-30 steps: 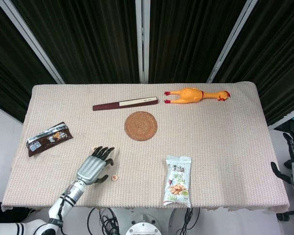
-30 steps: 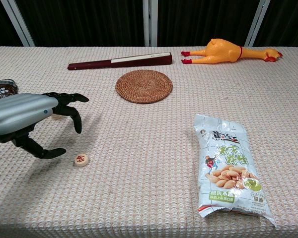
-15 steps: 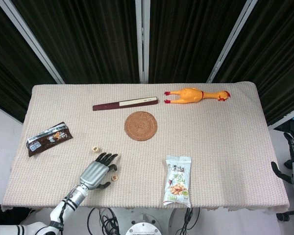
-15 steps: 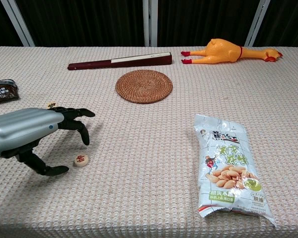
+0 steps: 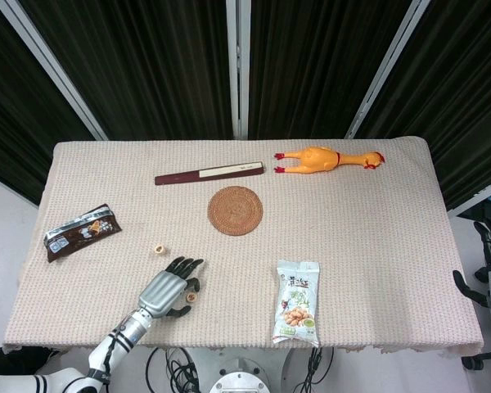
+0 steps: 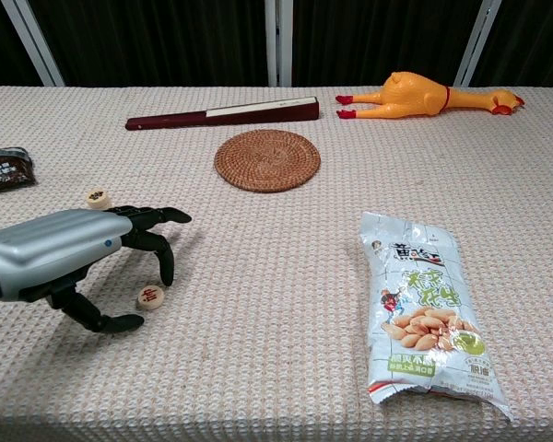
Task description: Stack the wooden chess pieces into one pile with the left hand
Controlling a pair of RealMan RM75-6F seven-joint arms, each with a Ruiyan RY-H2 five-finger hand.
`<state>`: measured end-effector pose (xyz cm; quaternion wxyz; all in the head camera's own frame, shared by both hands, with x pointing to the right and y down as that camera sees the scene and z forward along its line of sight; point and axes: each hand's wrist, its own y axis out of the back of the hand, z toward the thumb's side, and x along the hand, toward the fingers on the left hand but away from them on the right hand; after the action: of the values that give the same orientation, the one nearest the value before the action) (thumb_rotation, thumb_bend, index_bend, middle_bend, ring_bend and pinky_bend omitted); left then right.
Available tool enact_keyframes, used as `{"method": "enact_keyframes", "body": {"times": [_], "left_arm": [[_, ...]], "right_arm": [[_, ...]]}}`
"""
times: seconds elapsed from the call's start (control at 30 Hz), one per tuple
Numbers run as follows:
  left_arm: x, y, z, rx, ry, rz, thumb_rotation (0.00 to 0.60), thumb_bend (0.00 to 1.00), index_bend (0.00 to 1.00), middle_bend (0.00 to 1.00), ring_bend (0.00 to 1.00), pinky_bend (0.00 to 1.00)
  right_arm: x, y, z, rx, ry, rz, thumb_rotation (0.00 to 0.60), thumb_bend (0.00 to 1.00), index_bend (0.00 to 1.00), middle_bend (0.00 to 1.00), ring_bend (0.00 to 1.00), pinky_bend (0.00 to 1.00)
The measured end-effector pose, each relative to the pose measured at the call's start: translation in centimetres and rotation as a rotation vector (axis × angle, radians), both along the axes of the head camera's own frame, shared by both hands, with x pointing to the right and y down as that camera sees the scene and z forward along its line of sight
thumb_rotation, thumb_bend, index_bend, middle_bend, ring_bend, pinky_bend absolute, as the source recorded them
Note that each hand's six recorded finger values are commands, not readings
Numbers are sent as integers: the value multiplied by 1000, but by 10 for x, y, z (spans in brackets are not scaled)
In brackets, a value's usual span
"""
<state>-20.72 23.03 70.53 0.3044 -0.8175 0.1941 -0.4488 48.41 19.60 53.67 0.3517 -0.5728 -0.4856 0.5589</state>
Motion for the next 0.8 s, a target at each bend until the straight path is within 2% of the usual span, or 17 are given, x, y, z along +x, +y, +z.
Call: {"method": "enact_keyframes", "body": {"times": [0.8], "left_arm": [[-2, -4, 2, -15, 4, -37, 600, 309, 487, 0, 0, 0]], "right_arm": [[0, 0, 1, -1, 4, 1, 600, 246, 0, 0, 0, 0]]}}
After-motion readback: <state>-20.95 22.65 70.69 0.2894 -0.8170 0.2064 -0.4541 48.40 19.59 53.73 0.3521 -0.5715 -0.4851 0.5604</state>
